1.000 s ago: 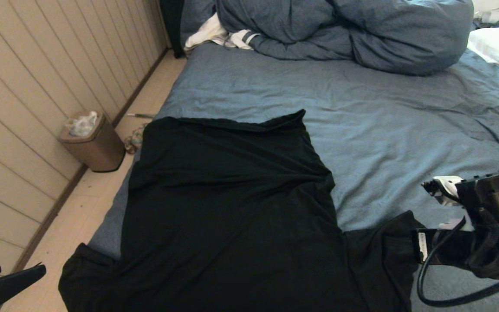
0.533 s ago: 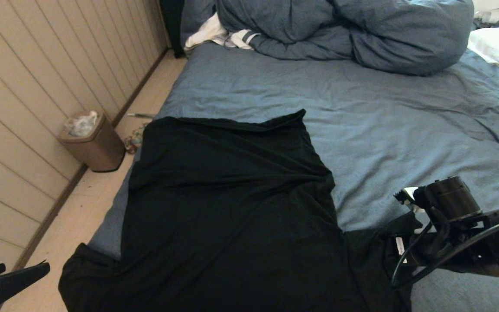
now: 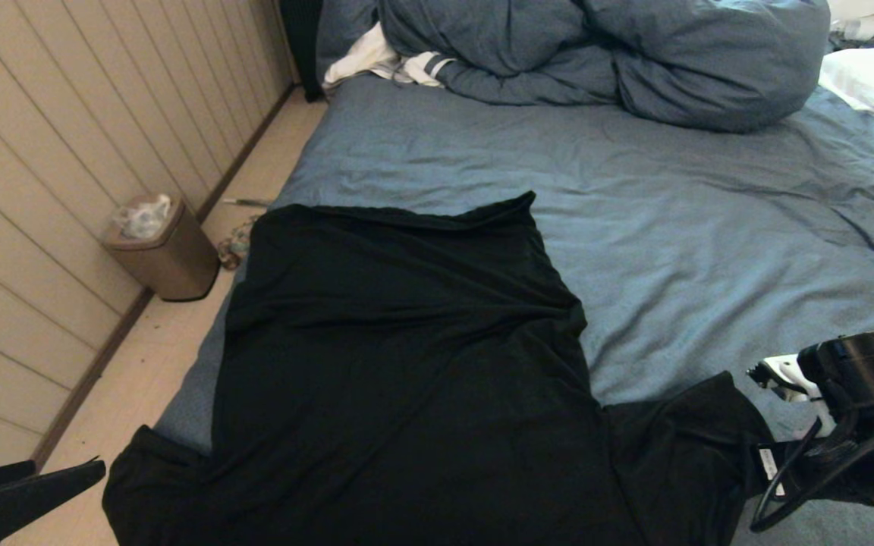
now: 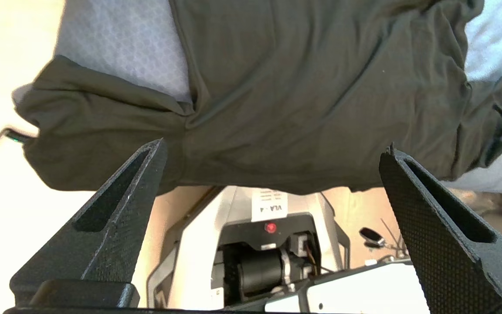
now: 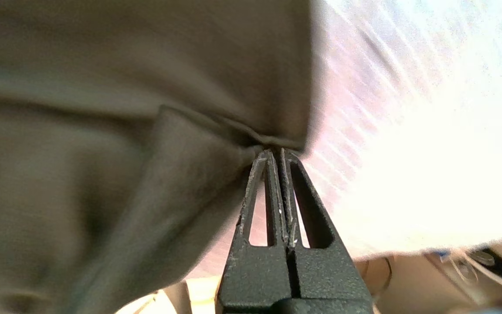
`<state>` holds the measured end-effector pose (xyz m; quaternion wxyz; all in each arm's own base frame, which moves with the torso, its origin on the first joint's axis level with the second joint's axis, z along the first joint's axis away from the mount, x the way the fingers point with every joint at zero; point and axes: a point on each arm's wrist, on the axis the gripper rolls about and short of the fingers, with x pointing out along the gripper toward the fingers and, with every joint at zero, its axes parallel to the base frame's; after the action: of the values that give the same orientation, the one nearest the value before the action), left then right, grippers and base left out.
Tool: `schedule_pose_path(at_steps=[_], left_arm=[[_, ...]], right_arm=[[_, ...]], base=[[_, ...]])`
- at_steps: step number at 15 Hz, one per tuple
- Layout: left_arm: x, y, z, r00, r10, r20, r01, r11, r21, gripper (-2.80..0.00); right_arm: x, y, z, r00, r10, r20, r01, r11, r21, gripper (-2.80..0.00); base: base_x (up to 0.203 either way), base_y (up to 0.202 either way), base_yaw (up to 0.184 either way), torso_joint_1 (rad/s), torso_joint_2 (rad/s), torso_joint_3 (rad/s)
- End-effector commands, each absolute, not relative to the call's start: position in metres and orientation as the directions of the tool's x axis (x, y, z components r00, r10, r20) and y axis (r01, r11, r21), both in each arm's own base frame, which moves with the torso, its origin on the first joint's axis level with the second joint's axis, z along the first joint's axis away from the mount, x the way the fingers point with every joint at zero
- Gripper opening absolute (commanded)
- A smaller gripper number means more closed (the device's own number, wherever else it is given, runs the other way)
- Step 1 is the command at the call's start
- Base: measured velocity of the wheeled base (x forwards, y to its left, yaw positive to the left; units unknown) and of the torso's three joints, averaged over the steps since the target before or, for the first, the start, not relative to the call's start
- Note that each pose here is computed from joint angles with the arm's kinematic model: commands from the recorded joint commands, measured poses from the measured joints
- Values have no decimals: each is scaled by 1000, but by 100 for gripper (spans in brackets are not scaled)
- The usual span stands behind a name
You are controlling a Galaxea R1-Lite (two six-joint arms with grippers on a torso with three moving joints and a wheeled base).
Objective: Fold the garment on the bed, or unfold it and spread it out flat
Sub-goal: Fold the black T-shirt
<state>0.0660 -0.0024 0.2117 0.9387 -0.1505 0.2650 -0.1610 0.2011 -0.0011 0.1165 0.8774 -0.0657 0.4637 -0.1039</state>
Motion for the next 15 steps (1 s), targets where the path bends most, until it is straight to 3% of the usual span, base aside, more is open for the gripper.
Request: schedule_pose_path(at_steps=[1, 5, 8, 11, 15], left_arm=[[72, -2, 211, 798, -387, -462, 218, 900, -377, 0], [74, -2, 213, 804, -387, -451, 224, 900, -373, 0], [75, -1, 214, 806, -385, -449, 224, 901, -371, 0], [75, -1, 214, 805, -385, -451, 222, 901, -373, 0], [75, -1, 214, 806, -380, -453, 216, 902, -373, 0]], right_arm=[[192, -17, 119, 543, -276, -793, 175, 961, -215, -280], [172, -26, 141, 623, -289, -727, 216, 957, -196, -280], [162, -15, 163, 712, -172, -681, 126, 985, -117, -280], [174, 11, 166, 686, -34, -727, 5, 999, -42, -280], [214, 38, 144, 582, 26, -813, -54, 999, -6, -280]], base=[[0, 0, 0, 0, 0, 0], [0, 0, 0, 0, 0, 0], [0, 0, 0, 0, 0, 0], [0, 0, 0, 0, 0, 0], [0, 0, 0, 0, 0, 0]])
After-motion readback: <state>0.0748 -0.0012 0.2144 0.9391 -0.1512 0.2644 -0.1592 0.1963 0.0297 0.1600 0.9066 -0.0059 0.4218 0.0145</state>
